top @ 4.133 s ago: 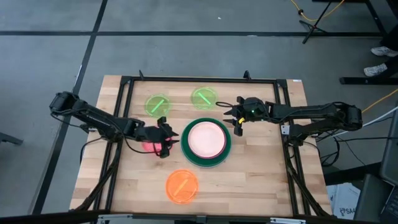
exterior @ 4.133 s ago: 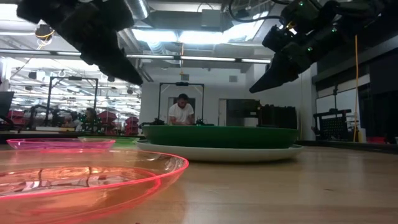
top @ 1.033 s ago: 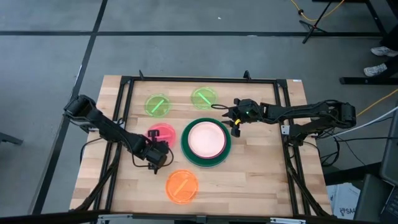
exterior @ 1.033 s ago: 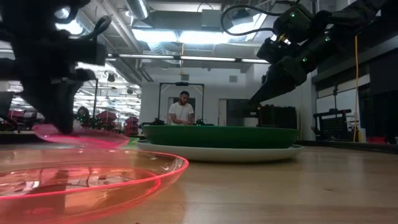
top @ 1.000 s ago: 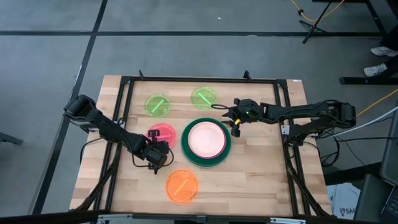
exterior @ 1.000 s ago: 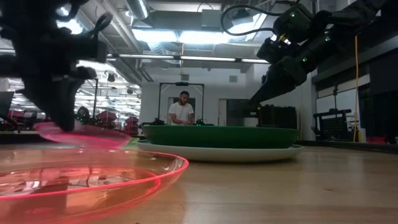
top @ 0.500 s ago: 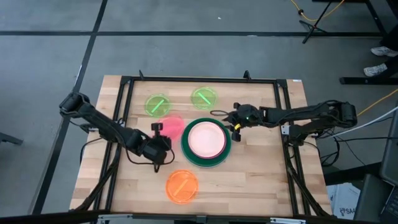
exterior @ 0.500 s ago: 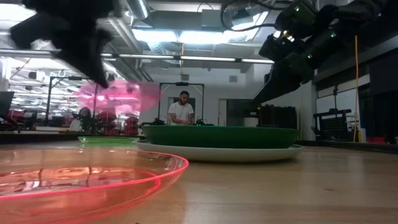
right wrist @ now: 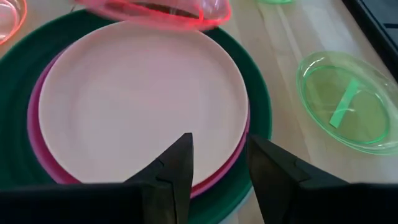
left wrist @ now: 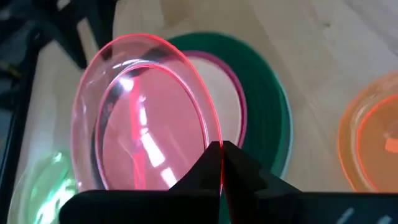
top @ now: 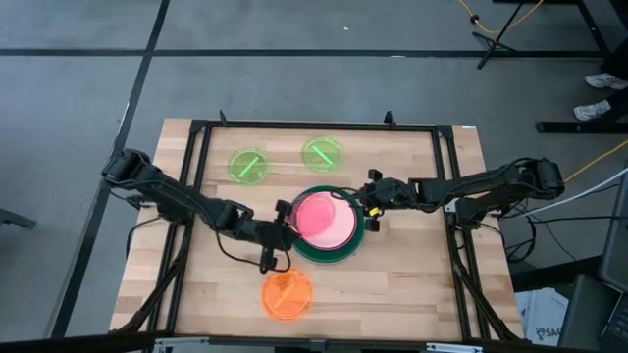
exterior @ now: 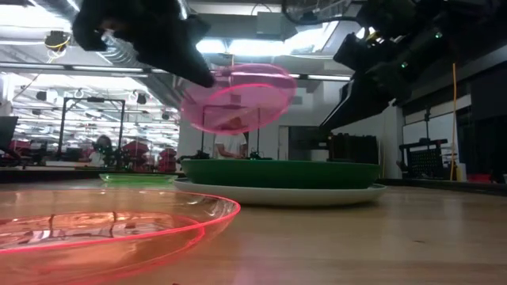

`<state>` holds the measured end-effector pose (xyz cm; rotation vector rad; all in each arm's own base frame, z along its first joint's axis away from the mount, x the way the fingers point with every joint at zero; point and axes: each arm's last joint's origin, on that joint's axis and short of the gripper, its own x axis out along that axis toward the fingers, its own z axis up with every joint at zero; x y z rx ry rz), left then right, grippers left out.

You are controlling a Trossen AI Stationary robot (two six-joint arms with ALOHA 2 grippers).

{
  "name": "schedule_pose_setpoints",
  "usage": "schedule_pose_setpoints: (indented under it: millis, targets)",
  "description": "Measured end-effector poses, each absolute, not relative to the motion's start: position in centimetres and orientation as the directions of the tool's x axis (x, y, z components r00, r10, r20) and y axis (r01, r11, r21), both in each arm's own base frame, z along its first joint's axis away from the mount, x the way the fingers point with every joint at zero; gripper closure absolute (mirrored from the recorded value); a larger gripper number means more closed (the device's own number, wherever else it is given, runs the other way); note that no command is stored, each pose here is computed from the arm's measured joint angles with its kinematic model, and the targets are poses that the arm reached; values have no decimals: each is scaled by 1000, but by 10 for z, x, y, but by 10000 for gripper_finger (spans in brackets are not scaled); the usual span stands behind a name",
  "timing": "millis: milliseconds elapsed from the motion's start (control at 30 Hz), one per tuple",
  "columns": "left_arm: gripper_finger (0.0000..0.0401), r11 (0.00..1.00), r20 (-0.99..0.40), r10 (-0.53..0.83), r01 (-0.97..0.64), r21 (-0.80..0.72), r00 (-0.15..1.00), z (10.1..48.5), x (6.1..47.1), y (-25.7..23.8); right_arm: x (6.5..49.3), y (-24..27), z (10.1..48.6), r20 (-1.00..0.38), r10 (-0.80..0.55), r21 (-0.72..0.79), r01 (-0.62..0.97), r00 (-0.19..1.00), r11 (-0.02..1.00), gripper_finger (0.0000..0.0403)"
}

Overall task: Stack plastic plates
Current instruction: Stack the light pink plate on top of the orange plate

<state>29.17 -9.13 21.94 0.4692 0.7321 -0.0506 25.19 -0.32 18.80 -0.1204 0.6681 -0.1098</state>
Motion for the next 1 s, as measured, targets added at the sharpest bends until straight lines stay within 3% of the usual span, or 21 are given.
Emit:
schedule_pose_setpoints:
  millis: [467,1000]
  targets:
    - [401,886,-648,13,292,361,761,183,328,-79,239,9,183,-706,-152,-143,72,692,987,265]
    - [400,902,-684,38,270,338,728,155,340,-71,238,17,182,-710,-149,-131,79,688,988,265]
